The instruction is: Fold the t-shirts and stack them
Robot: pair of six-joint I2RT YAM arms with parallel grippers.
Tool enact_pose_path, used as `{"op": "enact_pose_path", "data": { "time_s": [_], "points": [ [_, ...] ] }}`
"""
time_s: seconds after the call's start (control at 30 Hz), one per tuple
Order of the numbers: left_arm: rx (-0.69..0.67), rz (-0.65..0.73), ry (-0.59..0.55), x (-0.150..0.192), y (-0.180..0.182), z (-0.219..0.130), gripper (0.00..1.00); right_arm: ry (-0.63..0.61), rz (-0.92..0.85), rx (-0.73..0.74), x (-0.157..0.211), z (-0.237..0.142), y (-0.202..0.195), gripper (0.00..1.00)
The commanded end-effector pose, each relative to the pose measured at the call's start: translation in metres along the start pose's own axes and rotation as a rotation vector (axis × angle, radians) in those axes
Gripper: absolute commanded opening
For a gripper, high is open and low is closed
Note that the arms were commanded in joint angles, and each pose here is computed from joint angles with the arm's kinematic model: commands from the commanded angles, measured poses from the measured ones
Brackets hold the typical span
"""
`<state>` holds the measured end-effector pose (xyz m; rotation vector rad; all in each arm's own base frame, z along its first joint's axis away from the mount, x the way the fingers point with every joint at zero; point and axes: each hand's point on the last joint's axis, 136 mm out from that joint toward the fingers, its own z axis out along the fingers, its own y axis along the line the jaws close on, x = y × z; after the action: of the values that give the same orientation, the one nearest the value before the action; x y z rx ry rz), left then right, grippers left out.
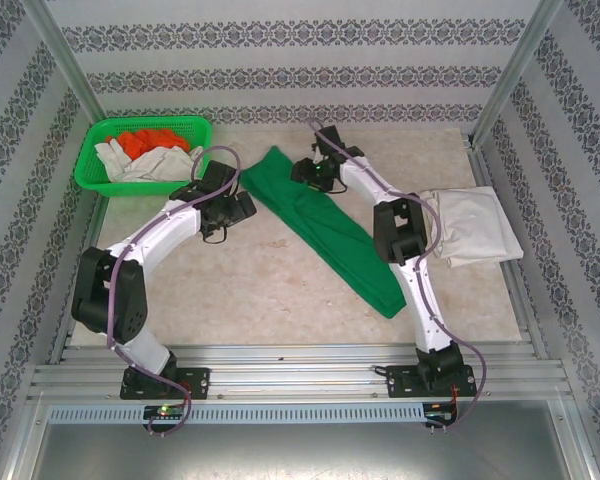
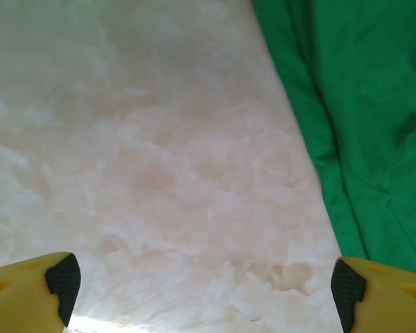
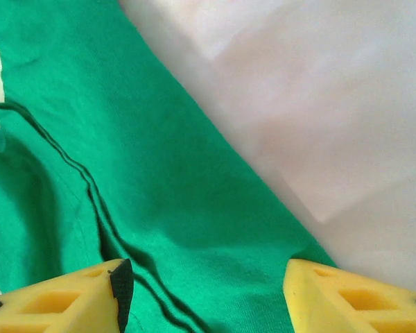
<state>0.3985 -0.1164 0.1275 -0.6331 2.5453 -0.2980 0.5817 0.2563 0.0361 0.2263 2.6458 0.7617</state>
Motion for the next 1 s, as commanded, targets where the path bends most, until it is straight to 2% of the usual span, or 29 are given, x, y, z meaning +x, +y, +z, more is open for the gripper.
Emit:
{"op": "enact_pose_path", "data": {
  "time_s": [0.0,0.23,0.37,0.47,0.57,0.67,0.83,0.97],
  "points": [
    [0.127,0.011,-0.084,-0.02,-0.034,-0.013,0.94,-0.047,0.089,0.149,-0.024,-0.017,-0.062,0.61],
    [0.085,-0.051,-0.061,-0.014,-0.024,-0.004,1.0,-0.139,0.165,0.19,-0.069,-0.051,-0.111,0.6],
    [0.104,-0.078,-0.049,-0.009,-0.025,0.002,1.0,-0.171,0.131,0.197,-0.084,-0.089,-0.112,0.62],
    [0.139,-0.051,-0.047,-0.011,-0.034,0.005,1.0,-0.177,0.083,0.211,-0.073,-0.114,-0.107,0.63],
    [0.167,0.004,-0.039,-0.013,-0.044,0.006,1.0,-0.199,0.081,0.216,-0.048,-0.14,-0.107,0.63],
    [0.204,0.053,-0.038,-0.015,-0.053,0.006,1.0,-0.198,0.115,0.219,-0.006,-0.159,-0.114,0.63],
    [0.241,0.1,-0.042,-0.015,-0.061,0.005,1.0,-0.104,0.14,0.299,0.089,-0.176,-0.136,0.63],
    [0.253,0.105,-0.031,-0.011,-0.061,0.007,1.0,-0.007,0.074,0.352,0.151,-0.184,-0.135,0.61]
  ]
}}
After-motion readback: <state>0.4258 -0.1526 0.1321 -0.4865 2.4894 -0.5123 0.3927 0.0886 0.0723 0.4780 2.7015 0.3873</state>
